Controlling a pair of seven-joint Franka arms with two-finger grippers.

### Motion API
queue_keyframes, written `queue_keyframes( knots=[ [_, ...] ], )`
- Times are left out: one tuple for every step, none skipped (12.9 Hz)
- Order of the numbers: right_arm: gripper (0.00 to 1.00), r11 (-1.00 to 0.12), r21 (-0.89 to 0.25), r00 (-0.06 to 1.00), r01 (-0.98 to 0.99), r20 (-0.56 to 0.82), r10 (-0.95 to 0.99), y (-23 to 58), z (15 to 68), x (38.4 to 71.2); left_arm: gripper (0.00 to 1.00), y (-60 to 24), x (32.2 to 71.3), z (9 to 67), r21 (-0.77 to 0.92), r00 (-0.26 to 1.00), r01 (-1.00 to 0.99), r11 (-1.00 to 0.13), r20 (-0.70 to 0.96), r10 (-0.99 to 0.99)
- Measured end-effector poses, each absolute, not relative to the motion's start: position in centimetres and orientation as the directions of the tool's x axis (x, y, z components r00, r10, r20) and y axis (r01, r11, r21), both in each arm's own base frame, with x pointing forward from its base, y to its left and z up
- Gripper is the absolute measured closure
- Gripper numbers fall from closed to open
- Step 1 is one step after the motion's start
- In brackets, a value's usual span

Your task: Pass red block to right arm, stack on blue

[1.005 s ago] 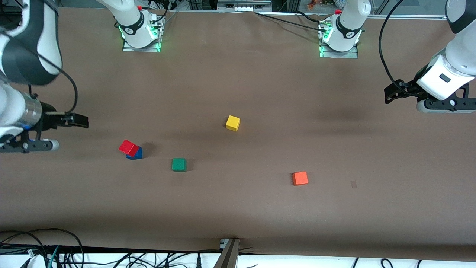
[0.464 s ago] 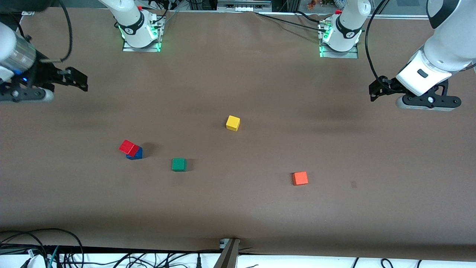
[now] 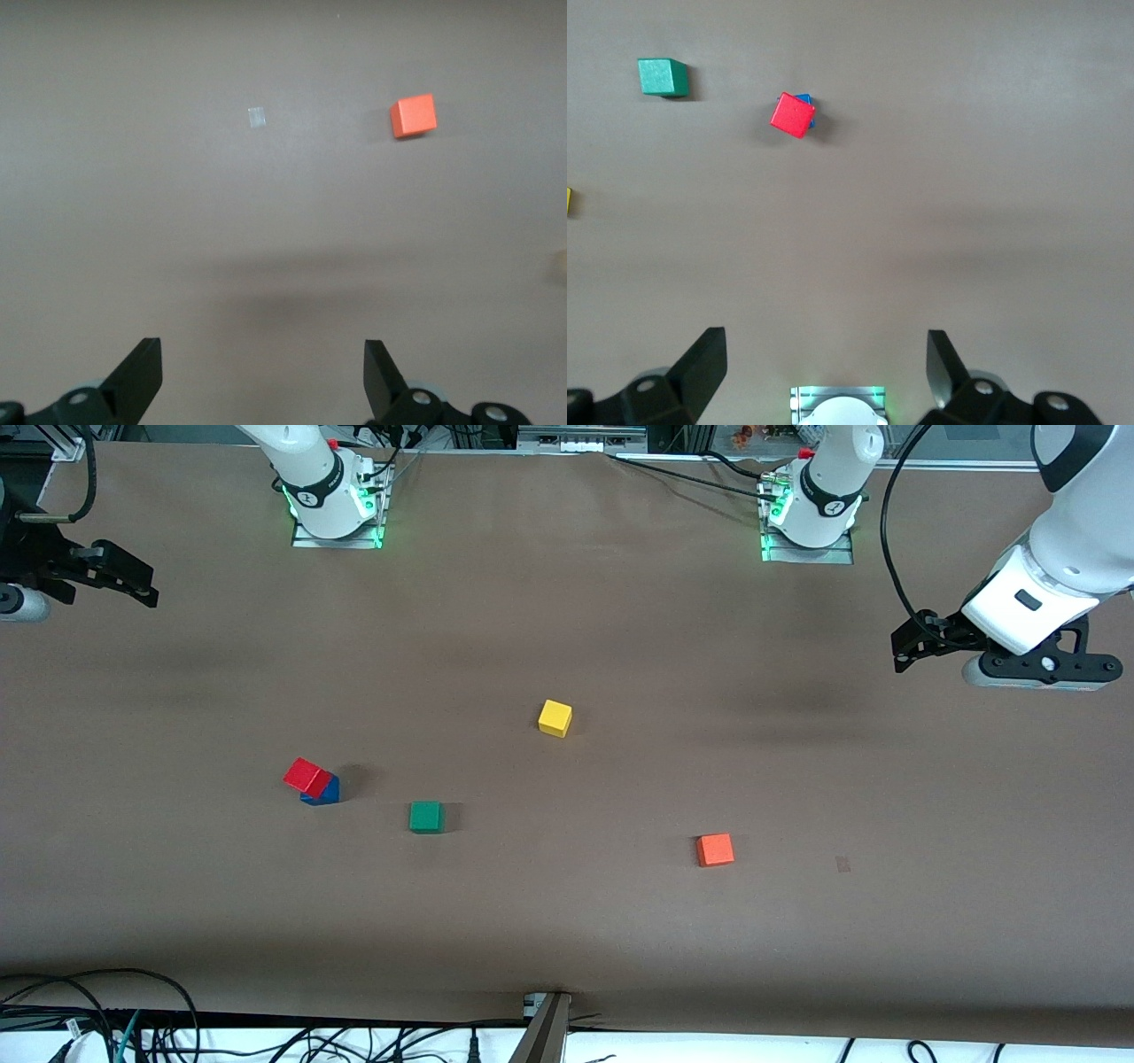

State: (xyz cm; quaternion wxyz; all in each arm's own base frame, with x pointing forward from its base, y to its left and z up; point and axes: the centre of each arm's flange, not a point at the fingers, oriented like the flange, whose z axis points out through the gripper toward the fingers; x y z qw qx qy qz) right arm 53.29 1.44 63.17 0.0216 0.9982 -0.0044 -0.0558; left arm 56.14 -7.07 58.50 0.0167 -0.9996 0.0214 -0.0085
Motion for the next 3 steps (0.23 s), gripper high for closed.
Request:
queue_keyframes(
  knots=[
    [0.00,-0.999,0.044,0.993,-0.005,-0.120,-0.010,1.51,62.69,53.56,0.00,-7.07,56.29,58.94,-0.032,0.999,-0.041,-0.999,0.028,-0.042],
    [0.00,-0.999,0.045,0.992,-0.003,-0.129,-0.009,1.62,62.22,53.82,0.00,-7.11,56.42,59.15,-0.031,0.999,-0.042,-0.999,0.032,-0.043],
    [0.00,-0.999,0.045,0.991,-0.001,-0.135,-0.007,1.72,61.84,54.02,0.00,-7.14,56.52,59.17,-0.031,0.999,-0.042,-0.999,0.032,-0.043]
  ],
)
